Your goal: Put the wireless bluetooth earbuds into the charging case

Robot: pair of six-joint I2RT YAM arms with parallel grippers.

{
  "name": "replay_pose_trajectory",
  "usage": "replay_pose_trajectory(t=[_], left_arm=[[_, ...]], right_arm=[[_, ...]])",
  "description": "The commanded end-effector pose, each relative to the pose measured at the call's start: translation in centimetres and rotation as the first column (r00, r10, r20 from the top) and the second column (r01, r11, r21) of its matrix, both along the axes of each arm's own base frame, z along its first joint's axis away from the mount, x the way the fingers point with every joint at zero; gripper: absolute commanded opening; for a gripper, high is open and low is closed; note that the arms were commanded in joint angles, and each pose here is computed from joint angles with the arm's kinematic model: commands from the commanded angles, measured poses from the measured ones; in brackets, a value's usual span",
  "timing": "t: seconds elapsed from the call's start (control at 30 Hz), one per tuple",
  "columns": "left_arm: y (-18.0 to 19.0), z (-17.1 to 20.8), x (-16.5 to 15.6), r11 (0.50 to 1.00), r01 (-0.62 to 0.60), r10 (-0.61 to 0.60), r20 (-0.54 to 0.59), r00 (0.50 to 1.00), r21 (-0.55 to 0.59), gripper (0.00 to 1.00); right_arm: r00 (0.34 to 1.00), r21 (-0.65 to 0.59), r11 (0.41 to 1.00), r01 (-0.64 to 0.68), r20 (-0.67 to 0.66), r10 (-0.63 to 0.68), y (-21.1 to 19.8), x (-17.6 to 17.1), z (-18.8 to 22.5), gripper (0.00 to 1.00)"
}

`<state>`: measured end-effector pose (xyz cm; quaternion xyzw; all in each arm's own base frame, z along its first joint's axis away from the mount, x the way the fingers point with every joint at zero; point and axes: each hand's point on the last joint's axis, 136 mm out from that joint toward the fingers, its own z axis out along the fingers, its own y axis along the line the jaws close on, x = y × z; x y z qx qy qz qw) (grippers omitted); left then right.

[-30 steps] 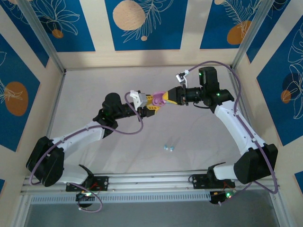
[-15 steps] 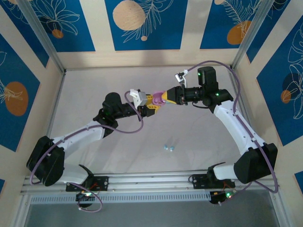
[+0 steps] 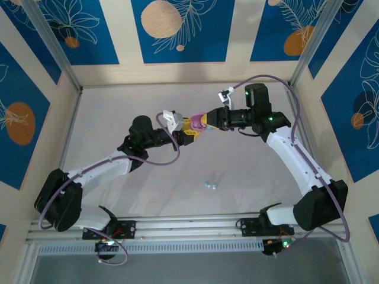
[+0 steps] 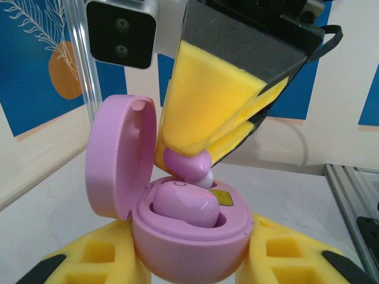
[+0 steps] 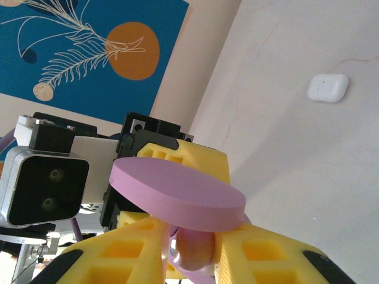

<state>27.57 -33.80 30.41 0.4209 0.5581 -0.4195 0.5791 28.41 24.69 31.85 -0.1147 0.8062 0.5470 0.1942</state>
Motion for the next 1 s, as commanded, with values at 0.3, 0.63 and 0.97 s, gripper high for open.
replay_pose_trajectory(t=[0.3,0.63,0.97], left_arm=[[-0.3,4.1,-1.9,0.993,0.072,-0.06,0.126,0.99,-0.097,0.24],[-0.2,3.9,-1.7,0.994,0.06,-0.048,0.128,0.991,-0.092,0.24],[0.0,3.5,-1.6,0.996,0.036,-0.025,0.13,0.991,-0.085,0.24]], right_arm=[[0.999,-0.074,0.997,0.032,0.038,-0.029,-0.2,-0.1,0.0,0.3],[0.997,-0.075,0.995,0.067,0.052,-0.063,-0.6,0.0,0.8,0.35],[0.994,-0.07,0.993,0.09,0.068,-0.085,-1.0,-0.4,1.7,0.41]])
